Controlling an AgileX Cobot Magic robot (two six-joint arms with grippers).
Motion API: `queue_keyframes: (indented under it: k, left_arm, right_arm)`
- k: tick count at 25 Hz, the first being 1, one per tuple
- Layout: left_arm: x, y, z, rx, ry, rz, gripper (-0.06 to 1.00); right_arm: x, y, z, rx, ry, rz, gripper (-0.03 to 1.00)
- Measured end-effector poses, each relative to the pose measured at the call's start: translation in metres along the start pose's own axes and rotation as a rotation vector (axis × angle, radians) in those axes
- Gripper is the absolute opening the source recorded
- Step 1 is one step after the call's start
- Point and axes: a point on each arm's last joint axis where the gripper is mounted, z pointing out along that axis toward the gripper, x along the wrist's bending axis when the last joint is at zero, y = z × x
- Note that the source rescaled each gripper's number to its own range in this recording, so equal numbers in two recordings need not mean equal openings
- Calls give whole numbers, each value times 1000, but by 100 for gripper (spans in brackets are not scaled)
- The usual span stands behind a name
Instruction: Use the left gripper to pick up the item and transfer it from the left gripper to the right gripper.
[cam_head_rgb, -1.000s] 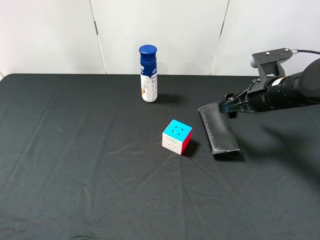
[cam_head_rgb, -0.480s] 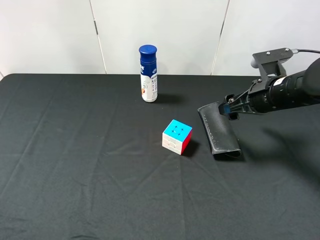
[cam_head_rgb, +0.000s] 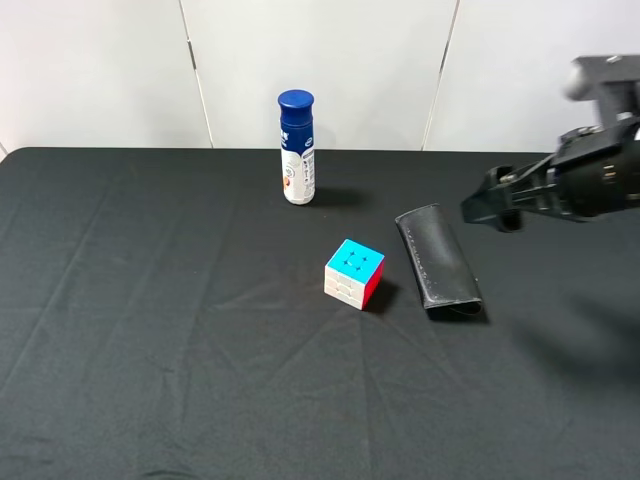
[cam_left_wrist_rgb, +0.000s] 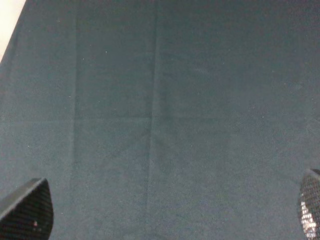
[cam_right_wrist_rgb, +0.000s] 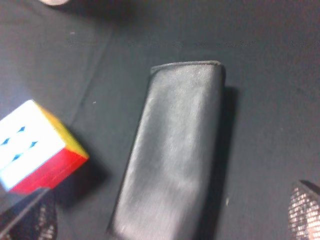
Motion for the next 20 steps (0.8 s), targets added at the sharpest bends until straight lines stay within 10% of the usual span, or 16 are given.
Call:
queue_keyframes:
  k: [20]
  left_arm:
    - [0, 0, 0, 0, -2, -1, 96]
  right_arm:
    - [8, -62, -157, 105, -174, 73, 100]
